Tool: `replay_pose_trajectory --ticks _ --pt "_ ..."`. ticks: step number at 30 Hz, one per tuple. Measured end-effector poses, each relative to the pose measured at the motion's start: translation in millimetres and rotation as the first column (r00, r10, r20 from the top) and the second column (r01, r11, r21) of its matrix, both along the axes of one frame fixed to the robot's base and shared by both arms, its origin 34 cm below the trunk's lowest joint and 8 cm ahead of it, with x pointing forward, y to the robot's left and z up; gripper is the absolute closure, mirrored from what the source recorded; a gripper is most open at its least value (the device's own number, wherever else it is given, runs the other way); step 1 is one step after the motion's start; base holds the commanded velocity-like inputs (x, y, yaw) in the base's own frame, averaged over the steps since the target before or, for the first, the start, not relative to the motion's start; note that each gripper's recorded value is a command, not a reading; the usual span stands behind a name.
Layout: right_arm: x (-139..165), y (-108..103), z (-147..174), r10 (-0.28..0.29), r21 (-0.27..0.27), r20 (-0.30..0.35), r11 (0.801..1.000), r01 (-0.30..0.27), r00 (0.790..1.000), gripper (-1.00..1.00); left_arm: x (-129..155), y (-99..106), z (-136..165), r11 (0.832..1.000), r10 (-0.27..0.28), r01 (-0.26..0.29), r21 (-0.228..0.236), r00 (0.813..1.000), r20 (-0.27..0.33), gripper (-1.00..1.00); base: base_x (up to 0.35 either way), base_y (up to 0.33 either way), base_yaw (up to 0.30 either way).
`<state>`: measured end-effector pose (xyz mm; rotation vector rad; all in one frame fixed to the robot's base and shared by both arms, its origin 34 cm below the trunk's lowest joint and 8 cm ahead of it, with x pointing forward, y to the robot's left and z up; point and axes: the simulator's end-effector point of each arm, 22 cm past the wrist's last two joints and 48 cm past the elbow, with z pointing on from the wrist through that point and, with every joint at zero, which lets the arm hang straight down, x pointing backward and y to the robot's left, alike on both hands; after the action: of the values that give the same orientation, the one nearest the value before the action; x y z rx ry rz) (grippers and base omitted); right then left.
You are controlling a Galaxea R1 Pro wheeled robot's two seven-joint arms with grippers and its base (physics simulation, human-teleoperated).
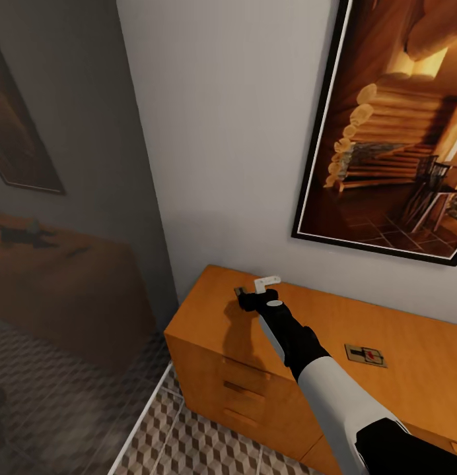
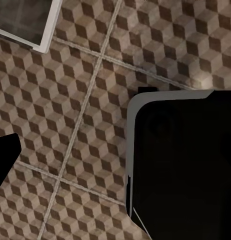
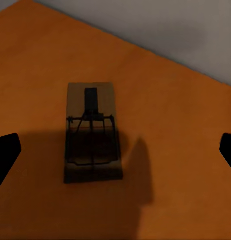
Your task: Take the four mousetraps from the cabinet in the bathroom and place them on the bathroom floor. Make sure all four end up on the same floor surface, and ensure that at least two of them are either under or directly next to the same bathroom sink.
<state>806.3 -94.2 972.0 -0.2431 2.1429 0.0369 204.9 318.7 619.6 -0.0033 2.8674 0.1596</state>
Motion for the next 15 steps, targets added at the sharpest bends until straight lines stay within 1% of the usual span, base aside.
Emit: replay_pose_trajectory --ticks 5,15 --pt "-0.6 1.4 -0.5 -0.001 0.012 -0.005 1.000 0.001 1.000 -1.00 -0.1 -0.1 0.0 1.000 0.000 0.000 0.000 1.000 0.000 -1.00 0.000 0.000 0.000" --pt "-3.6 8.3 -3.1 -0.014 0.087 -0.033 0.996 0.017 0.999 -1.00 -0.1 0.3 0.0 1.000 0.000 0.000 0.000 1.000 0.000 -1.00 0.000 0.000 0.000"
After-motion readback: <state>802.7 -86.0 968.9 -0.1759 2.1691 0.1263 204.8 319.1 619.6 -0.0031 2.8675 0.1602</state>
